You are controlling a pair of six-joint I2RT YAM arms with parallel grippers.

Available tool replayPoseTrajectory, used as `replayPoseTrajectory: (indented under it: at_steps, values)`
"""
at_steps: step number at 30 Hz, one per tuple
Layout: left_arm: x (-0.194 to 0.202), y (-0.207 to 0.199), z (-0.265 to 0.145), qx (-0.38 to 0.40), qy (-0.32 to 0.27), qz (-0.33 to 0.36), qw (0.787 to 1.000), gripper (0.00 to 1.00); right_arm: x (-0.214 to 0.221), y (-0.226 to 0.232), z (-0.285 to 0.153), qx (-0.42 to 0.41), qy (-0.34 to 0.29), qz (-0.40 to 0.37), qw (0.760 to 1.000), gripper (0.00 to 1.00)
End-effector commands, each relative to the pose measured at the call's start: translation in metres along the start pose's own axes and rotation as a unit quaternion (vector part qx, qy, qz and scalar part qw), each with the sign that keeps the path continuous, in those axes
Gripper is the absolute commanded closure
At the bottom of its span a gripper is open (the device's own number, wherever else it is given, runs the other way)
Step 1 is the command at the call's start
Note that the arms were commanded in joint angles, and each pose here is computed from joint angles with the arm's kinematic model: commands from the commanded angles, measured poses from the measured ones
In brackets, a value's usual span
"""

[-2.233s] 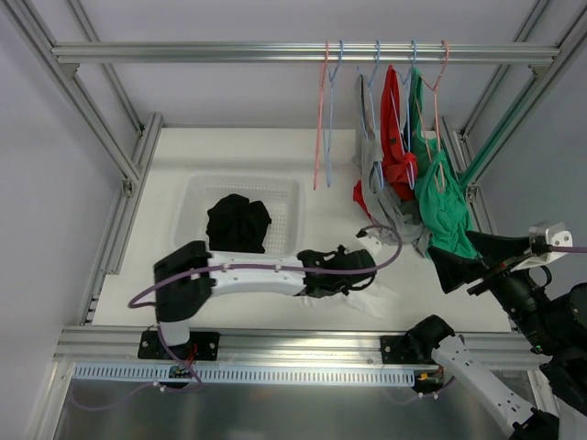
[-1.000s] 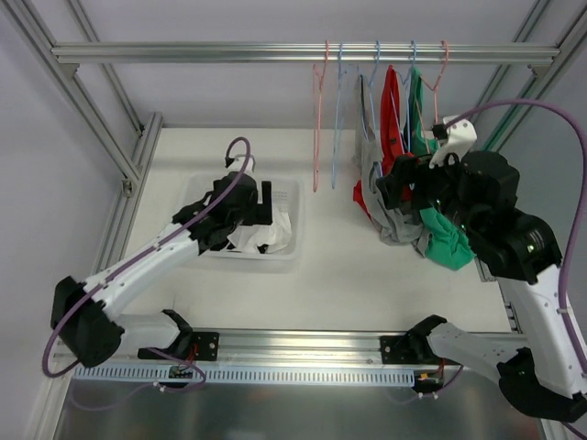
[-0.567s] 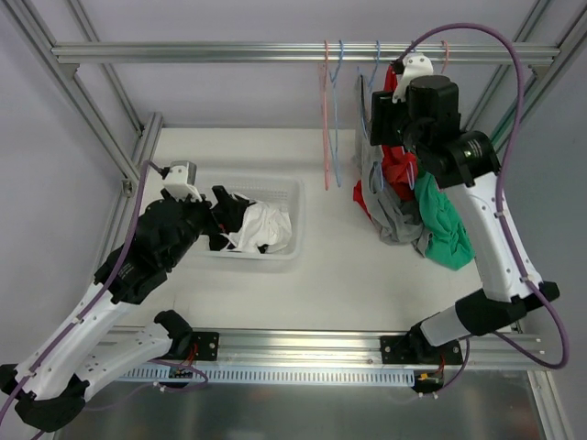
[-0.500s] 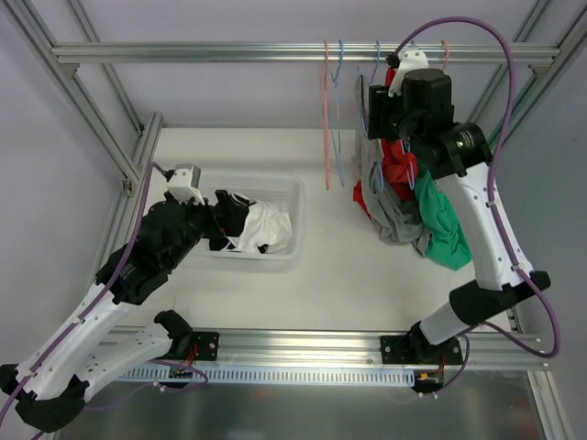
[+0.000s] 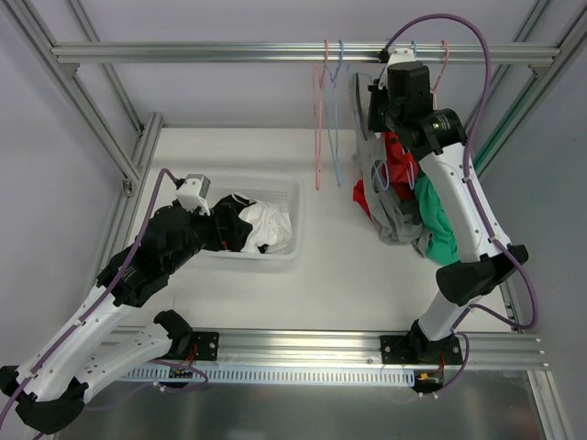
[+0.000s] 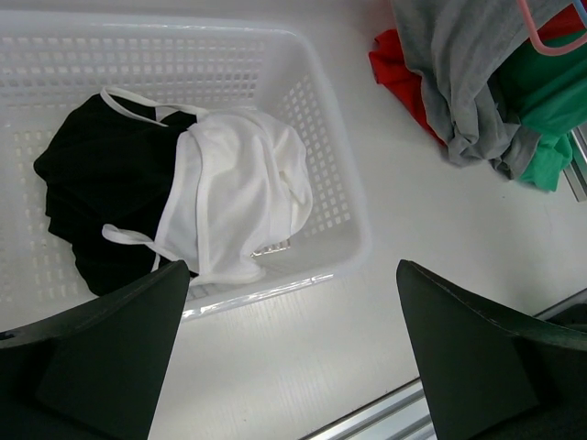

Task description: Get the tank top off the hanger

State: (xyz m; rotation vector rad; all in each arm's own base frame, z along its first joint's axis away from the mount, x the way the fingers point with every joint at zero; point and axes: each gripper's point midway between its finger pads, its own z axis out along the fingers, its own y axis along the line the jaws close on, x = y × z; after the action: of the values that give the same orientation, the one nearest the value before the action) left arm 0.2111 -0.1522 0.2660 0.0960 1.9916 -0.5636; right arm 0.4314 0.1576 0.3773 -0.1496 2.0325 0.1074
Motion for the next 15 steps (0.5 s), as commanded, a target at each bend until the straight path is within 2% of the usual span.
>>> replayPoseTrajectory:
  at_steps: [1, 9, 15]
  values:
    - [0.003, -0.007, -0.001, 0.019, 0.011, 0.002, 1.0, 0.01, -0.056, -0.004, -0.04, -0.007, -0.114, 0.068, 0.991, 1.0]
    - [-0.001, -0.019, -0.003, 0.044, 0.015, 0.0, 0.999, 0.01, -0.083, 0.001, -0.078, -0.047, -0.165, 0.087, 0.981, 1.0]
    - [-0.012, -0.043, -0.011, 0.093, 0.018, 0.009, 0.995, 0.01, -0.073, 0.006, -0.1, -0.077, -0.163, 0.086, 0.98, 1.0]
